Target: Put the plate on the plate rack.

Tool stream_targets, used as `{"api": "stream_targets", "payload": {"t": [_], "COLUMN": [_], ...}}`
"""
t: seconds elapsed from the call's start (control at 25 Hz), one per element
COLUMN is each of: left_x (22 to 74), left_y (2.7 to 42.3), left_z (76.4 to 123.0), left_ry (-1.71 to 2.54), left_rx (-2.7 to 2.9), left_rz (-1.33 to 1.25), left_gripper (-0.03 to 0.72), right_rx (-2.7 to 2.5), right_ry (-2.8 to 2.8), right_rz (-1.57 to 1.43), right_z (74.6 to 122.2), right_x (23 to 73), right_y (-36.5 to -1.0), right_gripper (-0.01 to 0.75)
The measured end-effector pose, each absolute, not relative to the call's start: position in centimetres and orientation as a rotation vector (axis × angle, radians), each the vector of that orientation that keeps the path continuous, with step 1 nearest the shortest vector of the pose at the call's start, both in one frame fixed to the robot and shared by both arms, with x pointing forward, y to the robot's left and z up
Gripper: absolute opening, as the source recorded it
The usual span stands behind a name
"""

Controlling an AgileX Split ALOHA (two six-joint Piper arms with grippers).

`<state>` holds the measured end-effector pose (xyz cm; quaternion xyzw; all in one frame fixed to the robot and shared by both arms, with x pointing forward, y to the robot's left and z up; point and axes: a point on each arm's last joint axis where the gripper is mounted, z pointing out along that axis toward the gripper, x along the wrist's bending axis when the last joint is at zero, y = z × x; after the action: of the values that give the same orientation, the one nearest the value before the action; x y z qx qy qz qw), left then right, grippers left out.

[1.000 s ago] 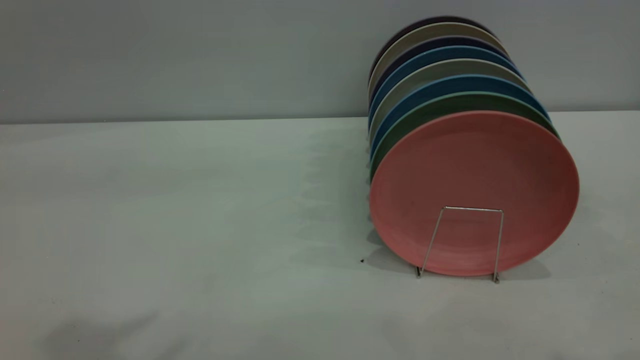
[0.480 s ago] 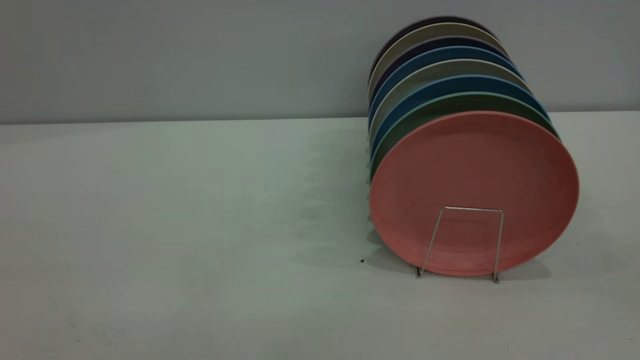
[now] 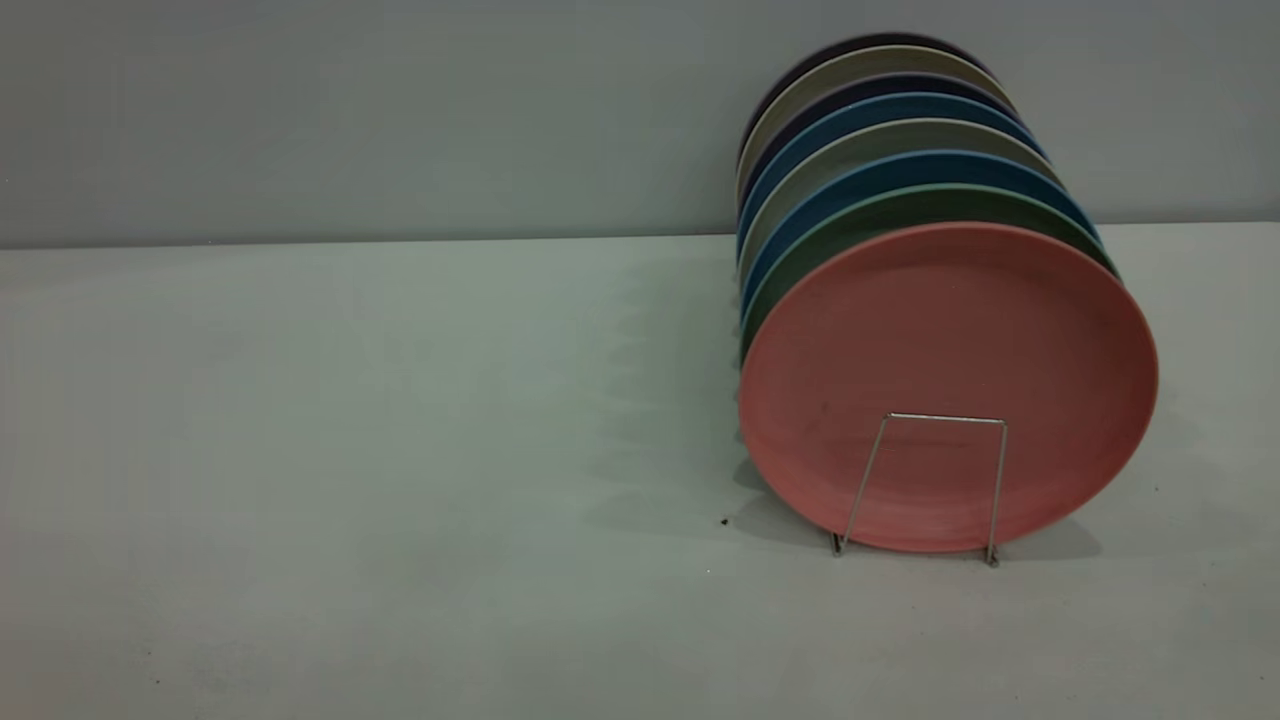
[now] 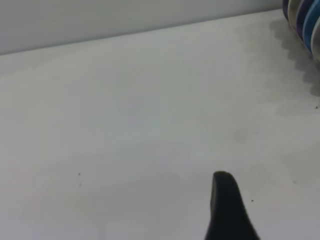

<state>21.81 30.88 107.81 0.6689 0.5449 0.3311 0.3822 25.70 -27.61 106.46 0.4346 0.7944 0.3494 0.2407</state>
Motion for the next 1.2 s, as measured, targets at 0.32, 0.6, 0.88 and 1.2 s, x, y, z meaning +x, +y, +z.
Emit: {"api": "stream_targets", "payload": {"t": [0.32, 0.6, 0.88, 1.2], "left_x": [20.5, 21.1, 21.9, 22.3], "left_y": [31.2, 31.0, 31.1, 31.0], "left_z": [106.6, 105.4, 103.7, 103.2], "left_ry": [1.424, 1.455, 1.514, 1.520], "left_rx": [1.743, 1.782, 1.819, 1.819], "left_rz": [0.815, 0.787, 0.762, 0.764], "left_gripper": [0.484, 0.484, 0.484, 0.484], "right_rx": [1.181, 1.181, 1.152, 1.138], "right_ry": [2.164, 2.163, 2.122, 2.104], "right_rz": [0.928, 0.928, 0.958, 0.972], "right_z": [104.4, 104.2, 104.2, 104.2], "right_x": [24.6, 24.6, 23.9, 23.5], "right_y": [-28.0, -28.1, -28.2, -28.3], "right_gripper": [0.312, 0.311, 0.311, 0.311]}}
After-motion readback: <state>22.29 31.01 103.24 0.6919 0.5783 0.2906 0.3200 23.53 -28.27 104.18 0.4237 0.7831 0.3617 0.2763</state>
